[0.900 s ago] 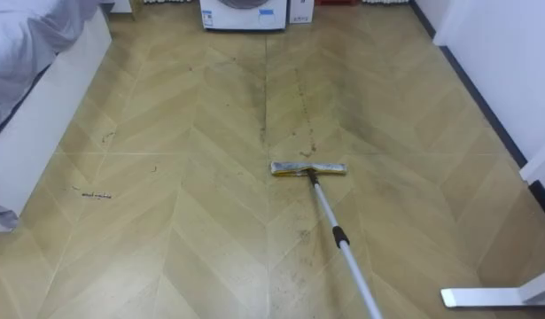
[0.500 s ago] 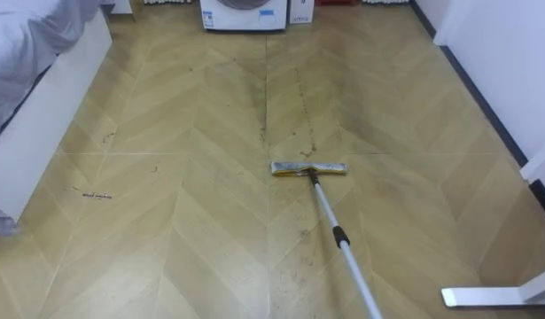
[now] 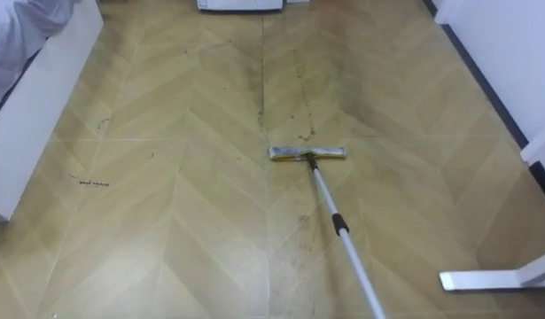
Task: Mop floor
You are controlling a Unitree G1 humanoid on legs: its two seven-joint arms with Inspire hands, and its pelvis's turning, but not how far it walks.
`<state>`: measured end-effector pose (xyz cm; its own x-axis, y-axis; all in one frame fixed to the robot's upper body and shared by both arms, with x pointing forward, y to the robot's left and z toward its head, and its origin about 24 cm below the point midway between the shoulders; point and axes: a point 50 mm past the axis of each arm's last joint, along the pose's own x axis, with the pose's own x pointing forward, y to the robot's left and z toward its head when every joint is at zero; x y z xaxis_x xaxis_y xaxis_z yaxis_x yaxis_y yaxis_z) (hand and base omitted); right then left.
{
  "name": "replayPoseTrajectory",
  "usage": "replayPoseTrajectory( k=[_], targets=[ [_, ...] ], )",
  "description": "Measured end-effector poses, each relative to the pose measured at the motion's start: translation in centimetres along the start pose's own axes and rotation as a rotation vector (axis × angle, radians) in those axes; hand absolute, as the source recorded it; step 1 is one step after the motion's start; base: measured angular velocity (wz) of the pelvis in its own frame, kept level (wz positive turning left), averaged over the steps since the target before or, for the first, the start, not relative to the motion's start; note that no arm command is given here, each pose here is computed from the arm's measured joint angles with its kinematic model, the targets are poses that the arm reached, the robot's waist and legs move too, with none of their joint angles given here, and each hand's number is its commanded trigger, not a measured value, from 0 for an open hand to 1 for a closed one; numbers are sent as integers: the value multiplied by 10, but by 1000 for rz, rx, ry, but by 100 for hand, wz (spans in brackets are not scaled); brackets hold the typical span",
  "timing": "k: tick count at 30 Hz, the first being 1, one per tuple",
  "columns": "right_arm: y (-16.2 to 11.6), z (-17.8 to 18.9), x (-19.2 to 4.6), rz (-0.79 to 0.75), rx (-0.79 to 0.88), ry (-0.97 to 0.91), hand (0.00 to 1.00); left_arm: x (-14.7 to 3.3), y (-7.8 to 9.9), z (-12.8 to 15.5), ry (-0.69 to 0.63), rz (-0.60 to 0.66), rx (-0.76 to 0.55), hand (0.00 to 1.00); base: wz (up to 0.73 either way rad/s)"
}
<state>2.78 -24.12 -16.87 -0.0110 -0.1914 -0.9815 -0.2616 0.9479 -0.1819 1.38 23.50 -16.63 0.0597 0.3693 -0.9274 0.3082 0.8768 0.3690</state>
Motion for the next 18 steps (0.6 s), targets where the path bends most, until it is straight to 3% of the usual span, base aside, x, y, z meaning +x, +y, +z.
replayPoseTrajectory(
  k=[9,18],
  targets=[
    [-9,20,-1,-53,52,-32,100,1,5,36,-69,9,-14,0,8],
    [-16,11,-1,-98,152,3,100,1,-1,39,-67,-11,-27,0,13]
  ],
)
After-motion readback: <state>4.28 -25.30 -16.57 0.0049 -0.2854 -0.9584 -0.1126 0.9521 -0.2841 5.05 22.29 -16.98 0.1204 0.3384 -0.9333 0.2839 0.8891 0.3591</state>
